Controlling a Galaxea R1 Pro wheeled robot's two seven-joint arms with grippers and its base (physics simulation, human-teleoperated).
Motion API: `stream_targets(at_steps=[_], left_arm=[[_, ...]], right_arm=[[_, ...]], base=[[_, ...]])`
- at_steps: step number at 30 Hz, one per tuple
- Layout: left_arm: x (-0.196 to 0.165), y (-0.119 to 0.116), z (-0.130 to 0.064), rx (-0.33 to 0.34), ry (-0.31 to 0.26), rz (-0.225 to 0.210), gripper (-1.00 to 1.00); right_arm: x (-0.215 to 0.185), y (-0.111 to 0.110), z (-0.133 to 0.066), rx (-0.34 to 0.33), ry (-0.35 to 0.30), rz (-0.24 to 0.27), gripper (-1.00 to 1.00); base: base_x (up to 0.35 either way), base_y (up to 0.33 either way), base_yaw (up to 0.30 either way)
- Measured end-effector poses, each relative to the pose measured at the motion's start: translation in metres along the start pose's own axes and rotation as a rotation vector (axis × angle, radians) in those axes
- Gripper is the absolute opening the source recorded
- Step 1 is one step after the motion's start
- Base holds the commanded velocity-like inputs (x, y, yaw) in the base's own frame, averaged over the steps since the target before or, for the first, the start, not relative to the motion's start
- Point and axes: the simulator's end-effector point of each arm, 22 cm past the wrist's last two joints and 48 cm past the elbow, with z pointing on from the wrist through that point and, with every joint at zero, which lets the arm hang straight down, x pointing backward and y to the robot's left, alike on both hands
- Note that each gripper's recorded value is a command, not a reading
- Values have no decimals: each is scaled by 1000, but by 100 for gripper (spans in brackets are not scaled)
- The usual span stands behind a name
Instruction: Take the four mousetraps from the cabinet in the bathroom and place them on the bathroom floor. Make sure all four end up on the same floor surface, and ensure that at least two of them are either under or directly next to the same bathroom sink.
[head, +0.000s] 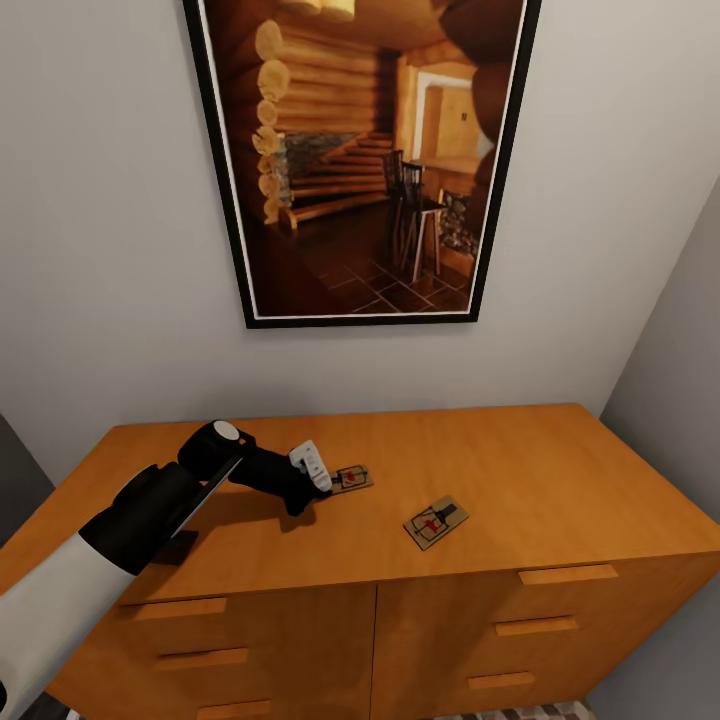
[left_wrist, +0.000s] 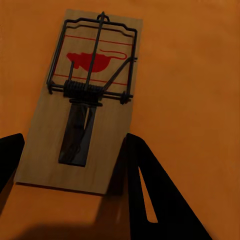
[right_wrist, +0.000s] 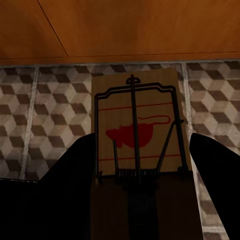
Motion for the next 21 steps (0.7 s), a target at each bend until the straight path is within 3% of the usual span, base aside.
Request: stream_targets(at_steps=[7,21], left_arm=[[-4,-7,4,9,3,16,-100],[-31,-22,-6,11,-50,78,-100]], right_arm=[[0,0,0,0,0,0,-100],[0,0,0,0,0,1,-100]], base=[[0,0,0],[0,0,0]])
